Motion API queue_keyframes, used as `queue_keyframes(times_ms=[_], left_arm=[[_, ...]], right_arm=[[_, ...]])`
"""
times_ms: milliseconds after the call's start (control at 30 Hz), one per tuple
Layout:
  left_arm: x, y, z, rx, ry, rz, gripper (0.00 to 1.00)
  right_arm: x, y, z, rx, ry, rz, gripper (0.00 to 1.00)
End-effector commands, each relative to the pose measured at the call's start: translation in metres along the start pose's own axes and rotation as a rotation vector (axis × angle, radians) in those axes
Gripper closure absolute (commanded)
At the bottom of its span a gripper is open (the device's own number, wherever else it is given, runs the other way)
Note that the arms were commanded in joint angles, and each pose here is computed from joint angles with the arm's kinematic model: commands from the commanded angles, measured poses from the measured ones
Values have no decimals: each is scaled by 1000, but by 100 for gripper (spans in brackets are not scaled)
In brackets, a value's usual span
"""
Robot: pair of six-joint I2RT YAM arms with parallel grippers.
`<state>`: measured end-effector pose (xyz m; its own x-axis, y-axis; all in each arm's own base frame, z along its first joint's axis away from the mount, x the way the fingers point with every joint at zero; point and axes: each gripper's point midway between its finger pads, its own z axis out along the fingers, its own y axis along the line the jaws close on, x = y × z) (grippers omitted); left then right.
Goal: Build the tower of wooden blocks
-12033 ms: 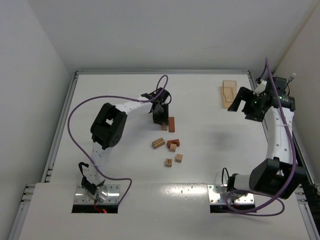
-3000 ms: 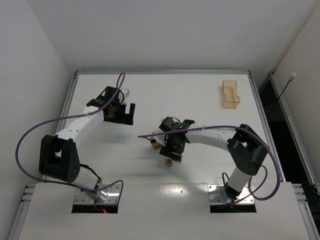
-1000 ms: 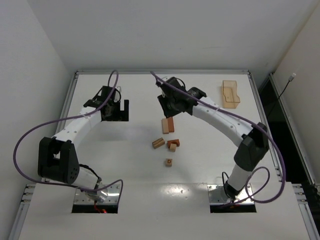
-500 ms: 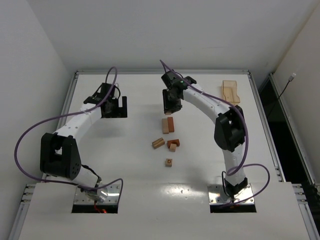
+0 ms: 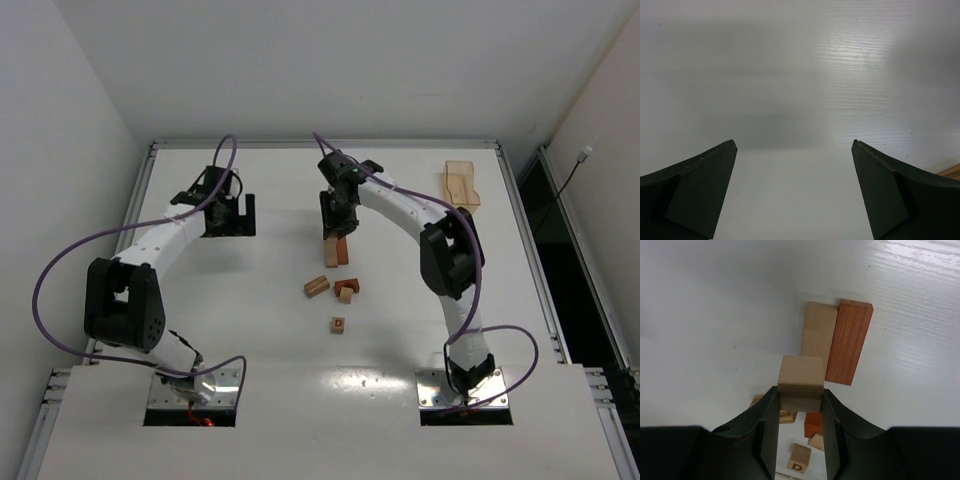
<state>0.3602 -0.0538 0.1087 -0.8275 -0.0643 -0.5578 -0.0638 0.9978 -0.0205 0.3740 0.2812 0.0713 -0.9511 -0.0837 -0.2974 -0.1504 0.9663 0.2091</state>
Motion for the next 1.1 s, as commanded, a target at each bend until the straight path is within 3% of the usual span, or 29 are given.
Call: queue_keyframes(times_ms=[0,1067], left_arm=[[-20,-1,-6,10,-47,-36,1],[-17,-4,6,13,-8,-41,1]], right_arm=[[-4,-2,7,3,-2,-9,100],[-15,-22,40,58,5,-19,100]])
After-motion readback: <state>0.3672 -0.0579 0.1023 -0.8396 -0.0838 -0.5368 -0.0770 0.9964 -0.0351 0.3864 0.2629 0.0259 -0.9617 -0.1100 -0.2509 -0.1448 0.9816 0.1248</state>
